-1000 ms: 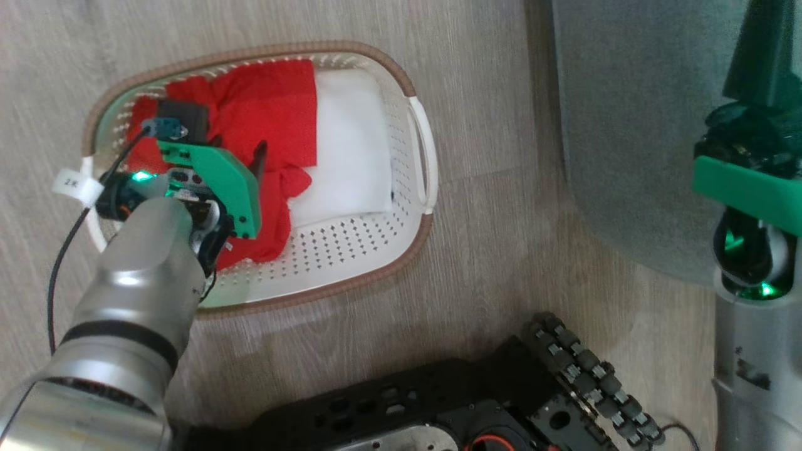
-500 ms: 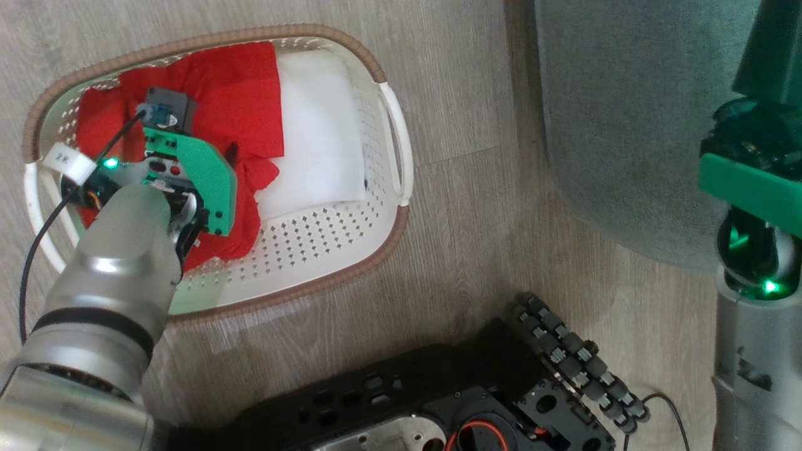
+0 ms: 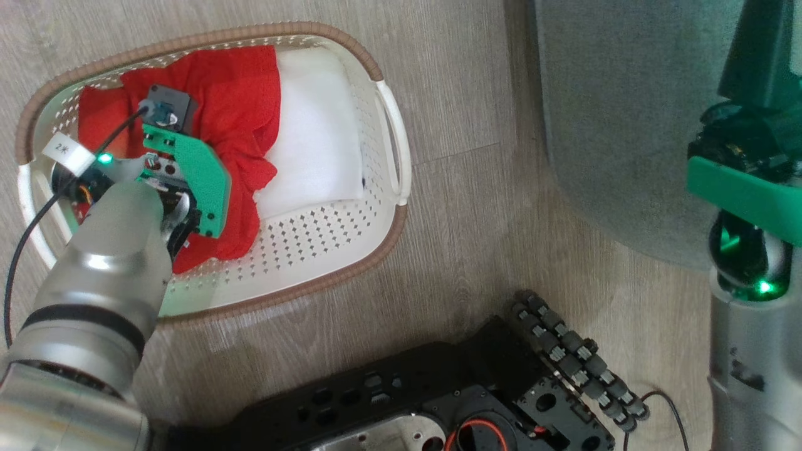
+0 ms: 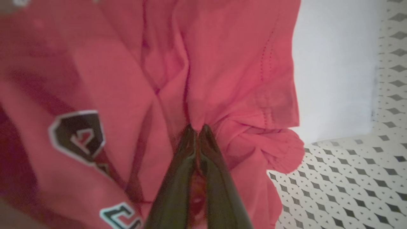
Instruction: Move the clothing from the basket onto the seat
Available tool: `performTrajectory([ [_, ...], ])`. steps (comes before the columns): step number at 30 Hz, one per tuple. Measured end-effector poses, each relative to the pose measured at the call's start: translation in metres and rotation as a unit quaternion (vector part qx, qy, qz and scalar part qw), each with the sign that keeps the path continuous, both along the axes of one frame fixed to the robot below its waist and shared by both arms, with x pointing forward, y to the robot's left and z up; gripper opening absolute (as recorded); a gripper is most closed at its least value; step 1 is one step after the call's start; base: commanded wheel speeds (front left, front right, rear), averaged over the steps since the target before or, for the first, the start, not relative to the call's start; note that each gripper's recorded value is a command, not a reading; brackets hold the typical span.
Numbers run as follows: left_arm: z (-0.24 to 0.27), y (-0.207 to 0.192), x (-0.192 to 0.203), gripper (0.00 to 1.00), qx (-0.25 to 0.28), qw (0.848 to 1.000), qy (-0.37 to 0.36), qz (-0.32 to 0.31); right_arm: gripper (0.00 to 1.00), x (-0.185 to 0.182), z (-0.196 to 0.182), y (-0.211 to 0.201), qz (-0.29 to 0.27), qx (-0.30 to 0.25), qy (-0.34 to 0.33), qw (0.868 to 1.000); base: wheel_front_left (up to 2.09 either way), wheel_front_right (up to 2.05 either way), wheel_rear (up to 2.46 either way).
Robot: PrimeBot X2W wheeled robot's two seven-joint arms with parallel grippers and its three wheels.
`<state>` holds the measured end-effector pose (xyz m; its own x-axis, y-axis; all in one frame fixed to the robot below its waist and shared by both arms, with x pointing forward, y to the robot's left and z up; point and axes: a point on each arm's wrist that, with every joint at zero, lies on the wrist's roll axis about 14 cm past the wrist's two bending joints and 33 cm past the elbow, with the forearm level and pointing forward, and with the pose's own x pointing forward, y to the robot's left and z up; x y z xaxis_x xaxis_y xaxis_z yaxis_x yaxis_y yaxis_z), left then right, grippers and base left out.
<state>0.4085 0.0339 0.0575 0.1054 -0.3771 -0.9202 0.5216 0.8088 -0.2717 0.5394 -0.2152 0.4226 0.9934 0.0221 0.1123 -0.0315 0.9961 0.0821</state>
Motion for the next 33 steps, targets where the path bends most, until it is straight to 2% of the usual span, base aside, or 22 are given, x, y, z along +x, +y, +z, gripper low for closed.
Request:
performTrajectory([
  [14, 0.025, -0.008, 0.015, 0.00, -0.021, 0.999, -0.041, -0.003, 1.00, -0.002, 0.017, 0.000, -0.001, 0.004, -0.013, 1.000, 0.00, 0.00, 0.00],
  [23, 0.082, -0.025, 0.007, 0.00, -0.064, 0.994, -0.089, 0.004, 1.00, -0.011, 0.068, 0.001, -0.002, 0.013, -0.056, 0.998, 0.00, 0.00, 0.00],
  [33, 0.170, -0.041, 0.014, 0.00, -0.128, 0.974, -0.186, 0.022, 1.00, -0.045, 0.114, 0.004, -0.004, 0.024, -0.082, 0.996, 0.00, 0.00, 0.00],
])
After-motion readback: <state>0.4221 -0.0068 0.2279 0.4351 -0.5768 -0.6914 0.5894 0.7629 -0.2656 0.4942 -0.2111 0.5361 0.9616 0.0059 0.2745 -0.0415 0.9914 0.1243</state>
